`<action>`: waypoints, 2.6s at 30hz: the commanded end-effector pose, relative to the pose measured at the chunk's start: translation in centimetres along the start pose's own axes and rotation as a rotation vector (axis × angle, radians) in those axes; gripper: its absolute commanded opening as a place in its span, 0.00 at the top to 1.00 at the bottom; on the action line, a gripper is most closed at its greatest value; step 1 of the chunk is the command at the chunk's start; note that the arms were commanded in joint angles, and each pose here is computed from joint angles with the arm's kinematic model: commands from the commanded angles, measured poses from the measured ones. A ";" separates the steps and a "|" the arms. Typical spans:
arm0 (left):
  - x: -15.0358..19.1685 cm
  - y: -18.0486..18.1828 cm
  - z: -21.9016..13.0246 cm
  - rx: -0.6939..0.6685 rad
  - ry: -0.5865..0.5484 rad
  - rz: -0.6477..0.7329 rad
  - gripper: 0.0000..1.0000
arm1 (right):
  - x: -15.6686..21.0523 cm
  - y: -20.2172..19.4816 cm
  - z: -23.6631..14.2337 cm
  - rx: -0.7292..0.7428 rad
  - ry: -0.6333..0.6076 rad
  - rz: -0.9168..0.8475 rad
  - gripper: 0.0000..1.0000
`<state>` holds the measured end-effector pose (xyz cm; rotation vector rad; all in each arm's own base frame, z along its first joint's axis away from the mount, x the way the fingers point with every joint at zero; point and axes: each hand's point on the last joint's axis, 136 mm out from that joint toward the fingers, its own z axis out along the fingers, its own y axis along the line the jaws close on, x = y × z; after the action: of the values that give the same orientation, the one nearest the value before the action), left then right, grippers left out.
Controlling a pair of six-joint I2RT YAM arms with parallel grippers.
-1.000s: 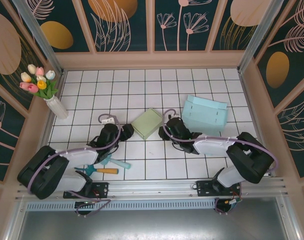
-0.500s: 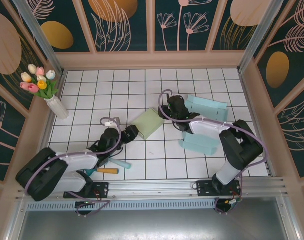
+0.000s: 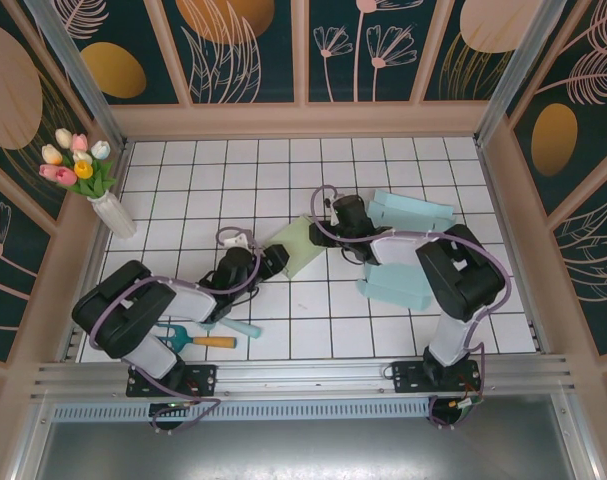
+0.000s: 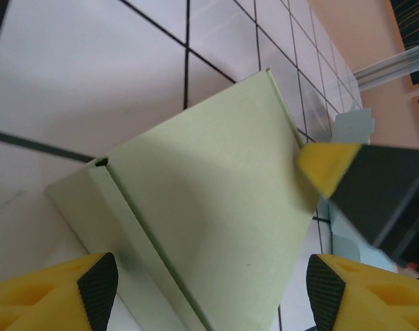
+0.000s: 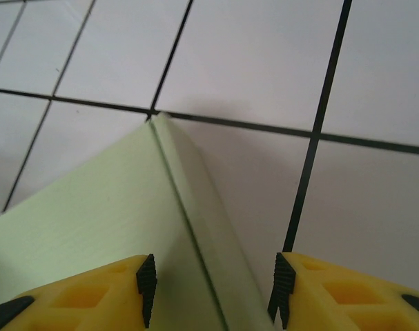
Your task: Fold the paper box
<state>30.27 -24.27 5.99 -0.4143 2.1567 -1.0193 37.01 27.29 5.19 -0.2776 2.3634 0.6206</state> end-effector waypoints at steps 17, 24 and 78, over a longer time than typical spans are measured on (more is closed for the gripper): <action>-12.0 3.4 7.8 -0.274 -0.170 0.167 0.25 | -5.6 6.0 2.8 -0.271 -0.094 0.133 0.53; -17.1 8.1 7.5 -0.410 -0.231 0.146 0.25 | -7.9 8.1 5.8 -0.306 -0.123 0.136 0.54; -10.1 -0.8 -3.0 -0.097 -0.259 0.324 0.23 | -4.9 -13.0 -9.1 0.673 -0.286 0.266 0.47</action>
<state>35.27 -17.47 11.88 -0.2380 1.9976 -0.6396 40.58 12.68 9.59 0.3715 2.2127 -0.0448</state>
